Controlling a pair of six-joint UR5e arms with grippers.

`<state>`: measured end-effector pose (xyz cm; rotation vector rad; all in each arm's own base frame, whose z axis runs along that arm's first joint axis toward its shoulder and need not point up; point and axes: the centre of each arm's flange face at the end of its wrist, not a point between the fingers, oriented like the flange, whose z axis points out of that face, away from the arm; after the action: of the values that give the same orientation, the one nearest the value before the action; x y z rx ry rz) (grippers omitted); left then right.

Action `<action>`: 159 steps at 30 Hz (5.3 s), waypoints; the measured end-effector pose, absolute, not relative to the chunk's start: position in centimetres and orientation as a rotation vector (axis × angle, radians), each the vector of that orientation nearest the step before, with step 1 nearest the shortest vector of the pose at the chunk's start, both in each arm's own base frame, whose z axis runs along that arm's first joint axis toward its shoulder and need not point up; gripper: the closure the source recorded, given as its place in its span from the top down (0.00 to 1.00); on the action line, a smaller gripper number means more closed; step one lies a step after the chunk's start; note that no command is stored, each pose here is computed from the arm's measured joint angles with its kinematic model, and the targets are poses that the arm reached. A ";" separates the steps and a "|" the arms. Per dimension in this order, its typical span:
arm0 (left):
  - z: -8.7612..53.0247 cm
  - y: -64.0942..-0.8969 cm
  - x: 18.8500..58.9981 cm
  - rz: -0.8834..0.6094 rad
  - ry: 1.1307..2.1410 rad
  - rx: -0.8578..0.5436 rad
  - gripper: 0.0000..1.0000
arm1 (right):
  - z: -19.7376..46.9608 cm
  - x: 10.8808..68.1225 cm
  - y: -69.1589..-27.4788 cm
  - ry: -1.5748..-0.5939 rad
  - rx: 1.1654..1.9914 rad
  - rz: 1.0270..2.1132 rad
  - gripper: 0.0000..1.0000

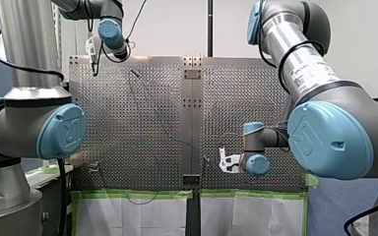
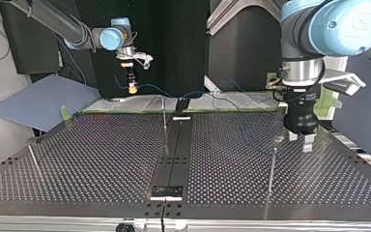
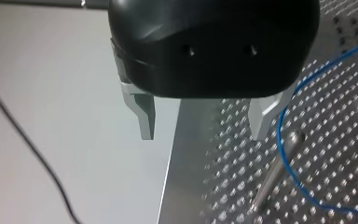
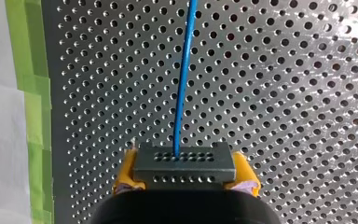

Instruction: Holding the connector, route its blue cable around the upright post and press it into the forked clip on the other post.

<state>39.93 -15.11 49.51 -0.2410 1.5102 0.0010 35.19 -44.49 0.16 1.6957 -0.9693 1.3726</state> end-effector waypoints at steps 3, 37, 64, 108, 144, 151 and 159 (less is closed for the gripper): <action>49.5 -14.6 40.0 0.005 1.499 -0.284 1.00 | 0.1 35.2 -44.5 -0.970 1.697 1.372 0.00; 42.7 -13.0 45.6 -0.313 1.430 -0.410 1.00 | 0.2 35.1 -44.5 -0.969 1.696 1.371 0.00; 39.0 -12.7 48.0 -0.625 1.359 -0.460 1.00 | 0.1 35.1 -44.4 -0.967 1.703 1.364 0.00; 41.0 -8.5 50.8 -0.770 1.208 -0.487 1.00 | 0.1 35.1 -44.4 -0.964 1.708 1.357 0.00; 50.0 -9.5 55.3 -0.764 1.135 -0.449 1.00 | 0.2 35.3 -44.5 -0.964 1.695 1.372 0.00; 50.5 -9.1 55.4 -0.713 1.139 -0.474 1.00 | 0.2 35.3 -44.5 -0.965 1.701 1.367 0.00; 47.1 -8.8 56.3 -0.602 1.229 -0.535 1.00 | 0.2 35.3 -44.4 -0.962 1.704 1.364 0.00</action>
<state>56.34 -8.76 47.14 -0.5346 1.2295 -0.6015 35.29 -44.43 0.15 1.7044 -0.9620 1.3643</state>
